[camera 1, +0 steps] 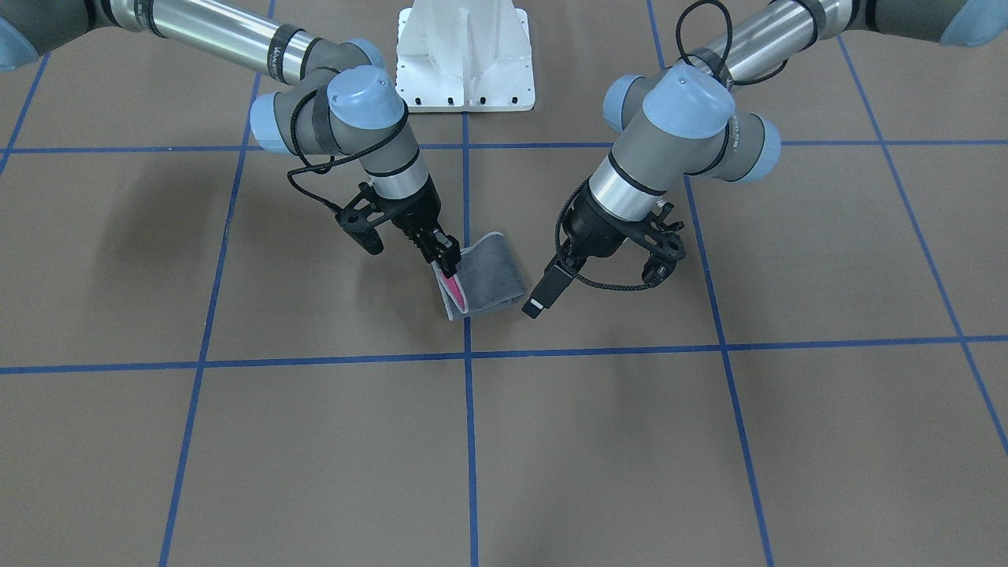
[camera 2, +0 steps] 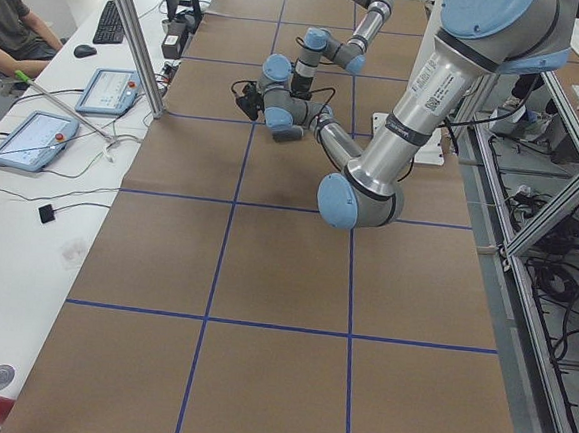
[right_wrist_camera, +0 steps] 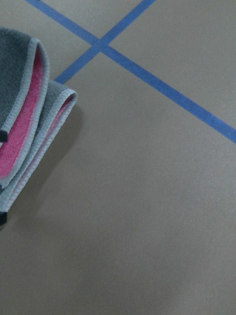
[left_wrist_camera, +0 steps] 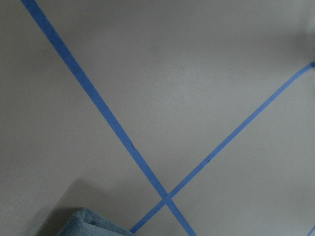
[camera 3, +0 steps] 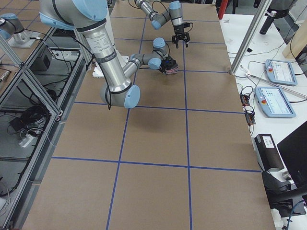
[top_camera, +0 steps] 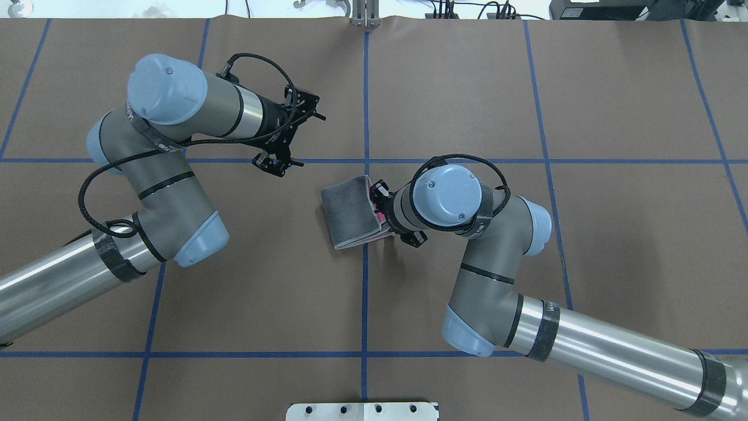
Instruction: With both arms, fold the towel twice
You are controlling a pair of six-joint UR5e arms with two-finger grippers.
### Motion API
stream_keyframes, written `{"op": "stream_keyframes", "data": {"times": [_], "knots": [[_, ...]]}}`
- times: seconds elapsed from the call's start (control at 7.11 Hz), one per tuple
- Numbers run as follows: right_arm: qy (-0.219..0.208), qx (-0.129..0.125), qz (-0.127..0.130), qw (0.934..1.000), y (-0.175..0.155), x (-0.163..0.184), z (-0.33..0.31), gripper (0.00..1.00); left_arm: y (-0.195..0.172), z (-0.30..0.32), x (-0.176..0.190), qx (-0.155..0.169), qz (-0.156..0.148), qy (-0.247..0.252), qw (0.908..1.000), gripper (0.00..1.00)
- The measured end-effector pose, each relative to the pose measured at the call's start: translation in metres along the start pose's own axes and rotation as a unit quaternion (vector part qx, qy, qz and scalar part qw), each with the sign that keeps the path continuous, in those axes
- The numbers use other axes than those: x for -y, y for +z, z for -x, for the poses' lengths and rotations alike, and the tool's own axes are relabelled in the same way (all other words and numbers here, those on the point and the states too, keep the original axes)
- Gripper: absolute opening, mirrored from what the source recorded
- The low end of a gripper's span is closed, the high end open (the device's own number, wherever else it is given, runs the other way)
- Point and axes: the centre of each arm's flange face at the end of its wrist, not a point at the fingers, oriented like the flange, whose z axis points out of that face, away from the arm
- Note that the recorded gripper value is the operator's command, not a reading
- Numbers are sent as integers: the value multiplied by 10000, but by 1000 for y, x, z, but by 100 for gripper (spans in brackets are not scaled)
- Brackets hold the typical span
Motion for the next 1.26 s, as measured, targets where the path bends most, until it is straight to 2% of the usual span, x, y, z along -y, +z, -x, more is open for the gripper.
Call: {"op": "stream_keyframes", "data": {"times": [0.42,0.7,1.26], "knots": [[2,-19,-13,10000,1,1,-1,48,0,1,0,4,1,1,10000,100],[4,-25,-23,10000,1,1,-1,40,1,1,0,5,-4,1,10000,100],[18,-23,-36,10000,1,2,0,40,2,3,0,6,-17,-6,10000,100]]}}
